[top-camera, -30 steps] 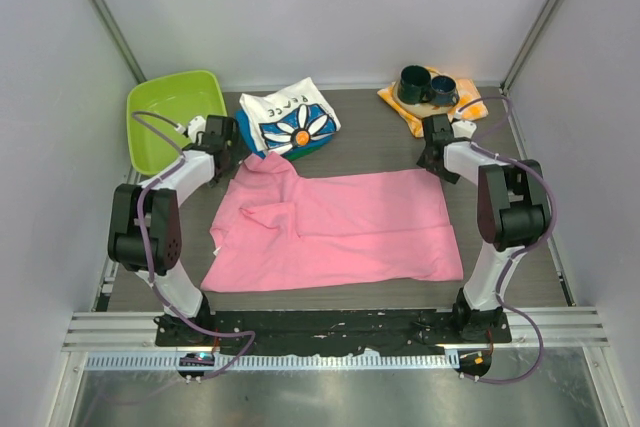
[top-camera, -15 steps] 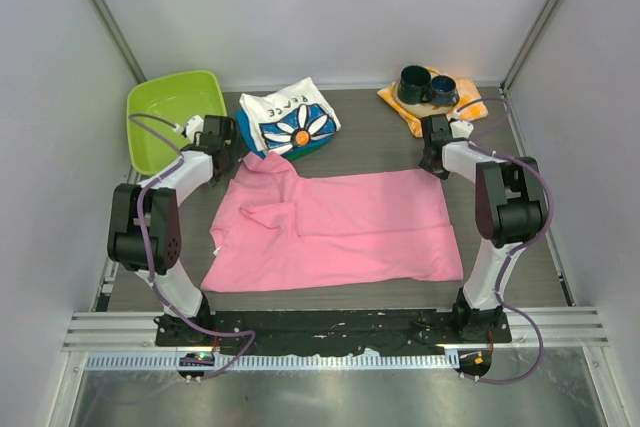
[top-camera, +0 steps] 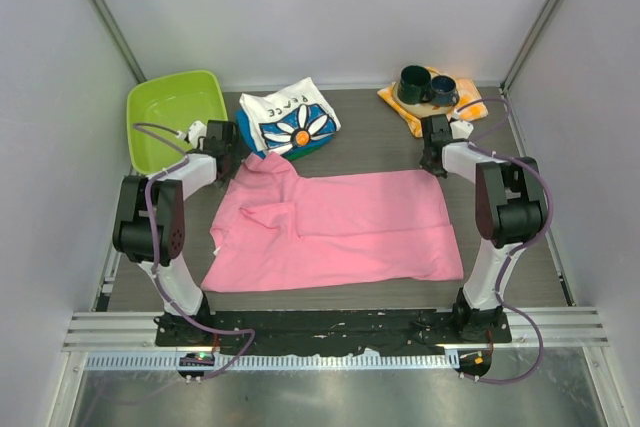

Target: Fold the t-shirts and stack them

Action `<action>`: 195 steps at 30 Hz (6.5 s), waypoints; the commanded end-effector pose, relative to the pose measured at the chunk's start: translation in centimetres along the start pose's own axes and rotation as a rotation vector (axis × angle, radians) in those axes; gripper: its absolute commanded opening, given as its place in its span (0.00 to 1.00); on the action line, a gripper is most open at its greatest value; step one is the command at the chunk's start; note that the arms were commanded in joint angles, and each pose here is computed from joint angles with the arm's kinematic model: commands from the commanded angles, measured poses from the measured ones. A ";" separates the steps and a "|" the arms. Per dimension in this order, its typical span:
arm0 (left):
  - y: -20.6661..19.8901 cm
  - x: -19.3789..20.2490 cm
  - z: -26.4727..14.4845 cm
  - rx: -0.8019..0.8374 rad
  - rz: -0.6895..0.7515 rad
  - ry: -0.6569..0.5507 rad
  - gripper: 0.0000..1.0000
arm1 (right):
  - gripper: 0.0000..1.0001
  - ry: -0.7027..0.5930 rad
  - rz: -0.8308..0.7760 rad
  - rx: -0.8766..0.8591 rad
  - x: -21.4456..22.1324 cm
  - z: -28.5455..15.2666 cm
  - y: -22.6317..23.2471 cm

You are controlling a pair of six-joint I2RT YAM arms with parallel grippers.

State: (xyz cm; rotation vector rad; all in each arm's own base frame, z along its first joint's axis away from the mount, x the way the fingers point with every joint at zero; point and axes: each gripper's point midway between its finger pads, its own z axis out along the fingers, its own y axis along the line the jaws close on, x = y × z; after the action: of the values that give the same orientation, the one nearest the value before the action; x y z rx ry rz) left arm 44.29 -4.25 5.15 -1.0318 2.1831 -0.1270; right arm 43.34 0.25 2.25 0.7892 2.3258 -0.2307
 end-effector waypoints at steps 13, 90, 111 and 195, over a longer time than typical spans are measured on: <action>-3.4 -3.4 -0.1 0.200 -0.156 -0.178 0.58 | 0.01 0.009 -0.016 -0.041 0.8 -0.5 0.6; -7.6 -4.6 -5.0 0.455 -0.215 -0.116 0.17 | 0.01 -0.047 -0.062 -0.098 0.0 -4.1 2.0; -4.3 -0.1 -7.1 0.351 -0.089 -0.062 0.97 | 0.01 -0.124 -0.074 -0.100 -0.1 -10.2 -1.2; 1.4 0.0 -12.3 0.407 -0.199 -0.072 0.00 | 0.01 -0.149 -0.111 -0.067 1.6 -15.2 -5.2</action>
State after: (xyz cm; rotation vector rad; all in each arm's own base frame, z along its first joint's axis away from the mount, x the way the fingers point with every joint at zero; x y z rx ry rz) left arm 38.75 -6.76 14.17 -1.0118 1.8530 -0.6818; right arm 33.33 3.71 11.67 0.5394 2.2500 -0.1992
